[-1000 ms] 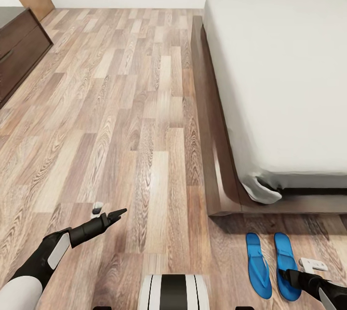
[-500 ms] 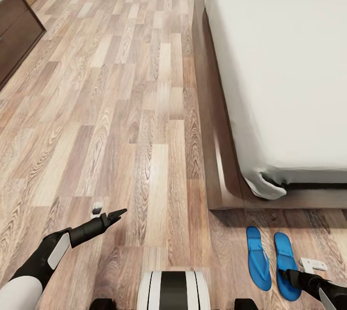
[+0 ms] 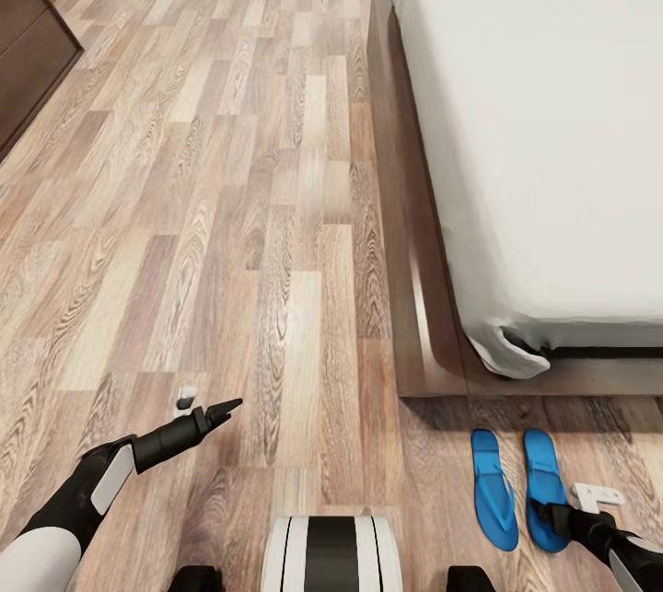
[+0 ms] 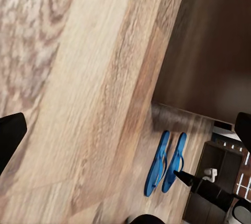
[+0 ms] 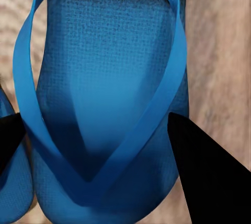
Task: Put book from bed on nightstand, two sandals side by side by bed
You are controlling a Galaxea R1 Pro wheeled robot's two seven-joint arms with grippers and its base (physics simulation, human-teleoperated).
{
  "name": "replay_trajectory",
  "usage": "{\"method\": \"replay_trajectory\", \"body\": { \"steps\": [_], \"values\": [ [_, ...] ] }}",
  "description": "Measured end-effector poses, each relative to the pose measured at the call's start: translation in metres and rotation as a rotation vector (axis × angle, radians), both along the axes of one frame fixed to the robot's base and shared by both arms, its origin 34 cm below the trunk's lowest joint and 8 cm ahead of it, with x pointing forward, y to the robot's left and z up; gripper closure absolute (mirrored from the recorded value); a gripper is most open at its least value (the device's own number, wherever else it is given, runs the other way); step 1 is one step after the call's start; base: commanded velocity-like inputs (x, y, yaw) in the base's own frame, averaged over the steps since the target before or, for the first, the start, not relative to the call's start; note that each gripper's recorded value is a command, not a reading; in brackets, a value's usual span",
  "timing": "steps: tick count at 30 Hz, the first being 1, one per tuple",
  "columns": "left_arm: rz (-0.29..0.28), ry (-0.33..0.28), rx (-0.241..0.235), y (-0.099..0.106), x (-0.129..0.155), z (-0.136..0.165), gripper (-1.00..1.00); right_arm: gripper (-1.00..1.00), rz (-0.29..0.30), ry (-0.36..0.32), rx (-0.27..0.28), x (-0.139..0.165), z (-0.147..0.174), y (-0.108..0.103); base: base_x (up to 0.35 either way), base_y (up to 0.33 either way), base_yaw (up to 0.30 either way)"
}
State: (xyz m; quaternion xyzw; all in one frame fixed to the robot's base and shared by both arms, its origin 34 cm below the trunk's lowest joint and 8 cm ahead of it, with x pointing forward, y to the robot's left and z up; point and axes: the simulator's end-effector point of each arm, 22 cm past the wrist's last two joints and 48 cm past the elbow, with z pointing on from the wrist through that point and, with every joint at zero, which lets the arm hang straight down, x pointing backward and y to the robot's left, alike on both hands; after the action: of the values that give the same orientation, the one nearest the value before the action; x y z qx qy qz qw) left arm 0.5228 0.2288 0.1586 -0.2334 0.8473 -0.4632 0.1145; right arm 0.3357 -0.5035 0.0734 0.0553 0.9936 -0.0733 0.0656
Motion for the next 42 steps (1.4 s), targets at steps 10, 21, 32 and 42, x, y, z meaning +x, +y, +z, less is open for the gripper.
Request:
{"method": "replay_trajectory", "body": {
  "steps": [10,21,32,42],
  "values": [
    [0.0,0.021,0.0,0.0,-0.007,-0.009,-1.0,1.0,0.003,0.015,-0.001,-0.008,-0.005,0.0,0.0,0.0,0.0],
    [0.0,0.065,0.0,0.0,-0.023,-0.03,-1.0,1.0,0.002,0.062,-0.003,-0.028,-0.017,-0.001,0.0,0.0,0.0],
    [0.0,0.069,0.0,0.0,-0.024,-0.031,-1.0,1.0,0.012,0.036,-0.005,-0.021,-0.017,-0.001,0.0,0.0,0.0],
    [0.0,0.07,0.0,0.0,-0.024,-0.031,-1.0,1.0,0.021,0.01,-0.007,-0.014,-0.016,-0.002,0.0,0.0,0.0]
  ]
}}
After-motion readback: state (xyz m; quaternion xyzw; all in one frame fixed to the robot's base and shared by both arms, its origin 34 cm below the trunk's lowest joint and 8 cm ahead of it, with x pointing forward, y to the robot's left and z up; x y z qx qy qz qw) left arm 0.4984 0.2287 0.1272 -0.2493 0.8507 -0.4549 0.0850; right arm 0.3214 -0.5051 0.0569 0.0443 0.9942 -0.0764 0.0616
